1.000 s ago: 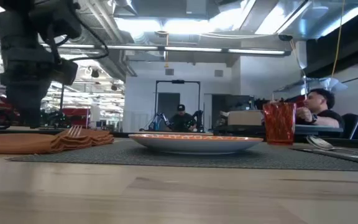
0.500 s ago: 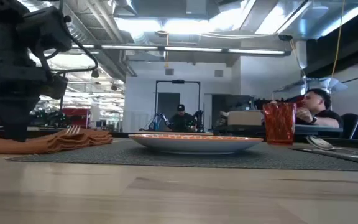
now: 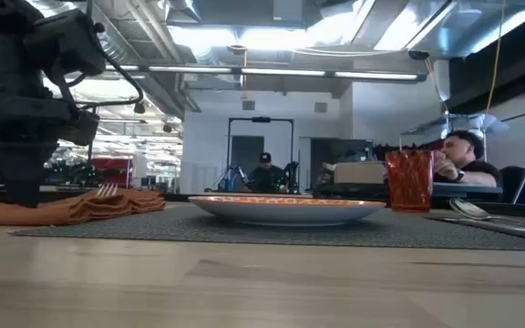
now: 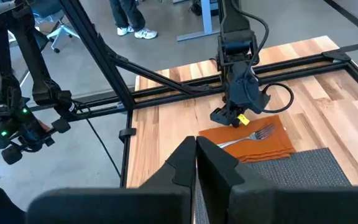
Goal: Set table place
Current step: Adjust the orange table napkin, then return to Home Position
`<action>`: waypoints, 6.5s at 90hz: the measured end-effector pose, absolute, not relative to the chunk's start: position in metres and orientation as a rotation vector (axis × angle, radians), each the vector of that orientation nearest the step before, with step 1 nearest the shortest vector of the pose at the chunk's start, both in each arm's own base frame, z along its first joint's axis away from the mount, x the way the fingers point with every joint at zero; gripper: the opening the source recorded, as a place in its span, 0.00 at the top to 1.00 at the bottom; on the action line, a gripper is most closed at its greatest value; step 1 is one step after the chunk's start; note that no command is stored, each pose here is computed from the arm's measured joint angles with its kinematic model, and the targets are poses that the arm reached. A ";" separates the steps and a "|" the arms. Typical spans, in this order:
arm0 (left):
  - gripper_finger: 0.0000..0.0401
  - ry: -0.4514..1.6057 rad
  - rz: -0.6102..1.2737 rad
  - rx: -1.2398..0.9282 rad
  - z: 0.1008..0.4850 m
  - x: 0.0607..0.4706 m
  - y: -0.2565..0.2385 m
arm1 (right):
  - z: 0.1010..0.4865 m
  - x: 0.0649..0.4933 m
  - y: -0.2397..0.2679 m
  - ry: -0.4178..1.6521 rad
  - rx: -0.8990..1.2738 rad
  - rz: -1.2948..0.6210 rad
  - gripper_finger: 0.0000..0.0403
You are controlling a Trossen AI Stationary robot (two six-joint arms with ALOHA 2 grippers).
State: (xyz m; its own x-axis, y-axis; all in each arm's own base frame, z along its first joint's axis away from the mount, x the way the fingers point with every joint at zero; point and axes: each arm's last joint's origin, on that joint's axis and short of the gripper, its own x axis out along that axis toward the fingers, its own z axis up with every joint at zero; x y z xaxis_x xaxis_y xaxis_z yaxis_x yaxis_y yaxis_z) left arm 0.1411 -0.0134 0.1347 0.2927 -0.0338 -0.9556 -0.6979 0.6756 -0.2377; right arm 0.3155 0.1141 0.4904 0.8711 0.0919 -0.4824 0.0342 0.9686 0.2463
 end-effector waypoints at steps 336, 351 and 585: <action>1.00 0.195 0.254 -0.382 0.305 0.086 -0.005 | 0.519 0.217 0.077 0.624 0.042 0.080 1.00; 1.00 0.194 0.255 -0.384 0.305 0.086 -0.005 | 0.514 0.209 0.074 0.595 0.060 0.093 1.00; 1.00 0.103 0.503 -0.205 0.171 0.086 0.003 | 0.172 0.093 0.025 -0.056 0.383 0.040 1.00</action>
